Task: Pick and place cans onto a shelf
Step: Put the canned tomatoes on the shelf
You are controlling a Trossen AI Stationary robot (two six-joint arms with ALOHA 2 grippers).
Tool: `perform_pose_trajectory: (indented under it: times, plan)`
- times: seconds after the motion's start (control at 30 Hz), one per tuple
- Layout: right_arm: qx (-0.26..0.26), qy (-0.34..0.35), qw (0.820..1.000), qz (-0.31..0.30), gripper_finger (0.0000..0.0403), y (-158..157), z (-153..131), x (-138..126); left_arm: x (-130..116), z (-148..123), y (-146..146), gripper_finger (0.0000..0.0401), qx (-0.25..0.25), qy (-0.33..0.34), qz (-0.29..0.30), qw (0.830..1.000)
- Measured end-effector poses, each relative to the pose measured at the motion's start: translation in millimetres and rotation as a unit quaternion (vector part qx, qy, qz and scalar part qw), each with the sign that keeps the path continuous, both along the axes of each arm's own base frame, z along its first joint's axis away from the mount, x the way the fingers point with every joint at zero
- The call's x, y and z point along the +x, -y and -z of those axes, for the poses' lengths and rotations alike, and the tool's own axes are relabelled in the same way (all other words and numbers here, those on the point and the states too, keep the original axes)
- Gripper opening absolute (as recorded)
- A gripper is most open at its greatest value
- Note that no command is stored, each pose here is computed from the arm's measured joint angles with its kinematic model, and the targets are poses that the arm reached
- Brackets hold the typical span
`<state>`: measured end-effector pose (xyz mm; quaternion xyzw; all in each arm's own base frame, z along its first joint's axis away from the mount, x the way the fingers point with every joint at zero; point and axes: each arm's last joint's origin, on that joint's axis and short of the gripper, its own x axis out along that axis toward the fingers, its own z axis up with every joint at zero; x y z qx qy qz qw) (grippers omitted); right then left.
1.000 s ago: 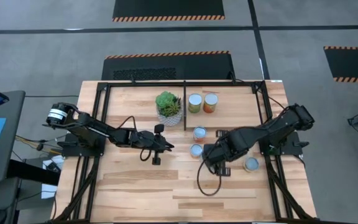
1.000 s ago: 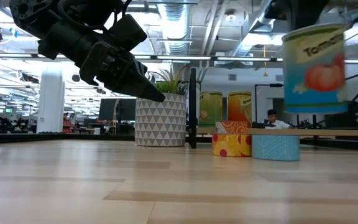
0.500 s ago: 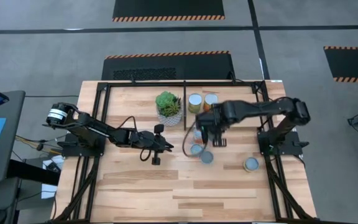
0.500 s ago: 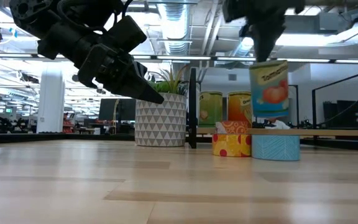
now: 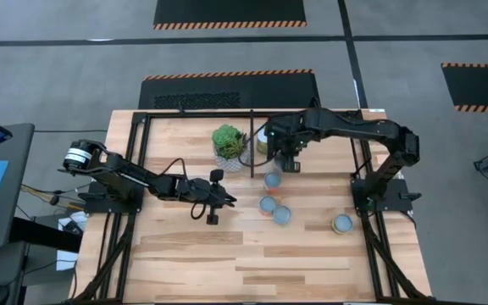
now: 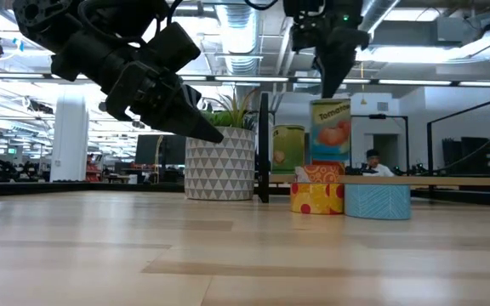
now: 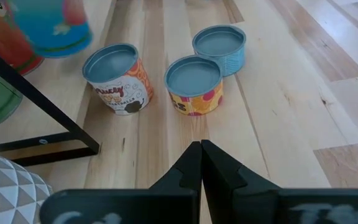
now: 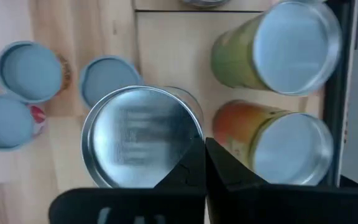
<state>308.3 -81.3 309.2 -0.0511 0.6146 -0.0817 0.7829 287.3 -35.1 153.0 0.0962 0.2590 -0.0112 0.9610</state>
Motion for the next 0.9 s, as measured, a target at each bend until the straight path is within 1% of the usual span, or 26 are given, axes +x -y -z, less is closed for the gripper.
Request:
perform_pose_trajectory:
  times: [0.17, 0.33, 0.47, 0.6, 0.9]
  plan:
    - [-0.009, 0.019, 1.000, -0.005, 0.0004, 9.1, 6.4, 2.5, -0.6, 1.0, -0.1, 0.0000, 0.001, -0.006, 0.000, 1.000]
    - [-0.001, 0.018, 1.000, -0.006, 0.0011, 12.5, 14.0, 1.8, -0.6, 1.0, -0.1, 0.0000, 0.001, -0.006, 0.000, 1.000]
    - [-0.005, 0.030, 0.999, -0.008, 0.0007, 13.4, 16.2, 4.3, -0.6, 1.0, -0.1, 0.0000, 0.001, -0.006, 0.000, 1.000]
    - [-0.008, 0.027, 0.999, -0.017, 0.0006, 14.2, 16.5, 3.9, -0.6, 1.0, -0.2, 0.0000, 0.001, -0.006, 0.000, 1.000]
    - [-0.014, 0.046, 0.999, -0.014, 0.0041, 16.5, 15.2, 6.9, -0.6, 1.0, -0.1, 0.0000, -0.003, -0.006, -0.002, 1.000]
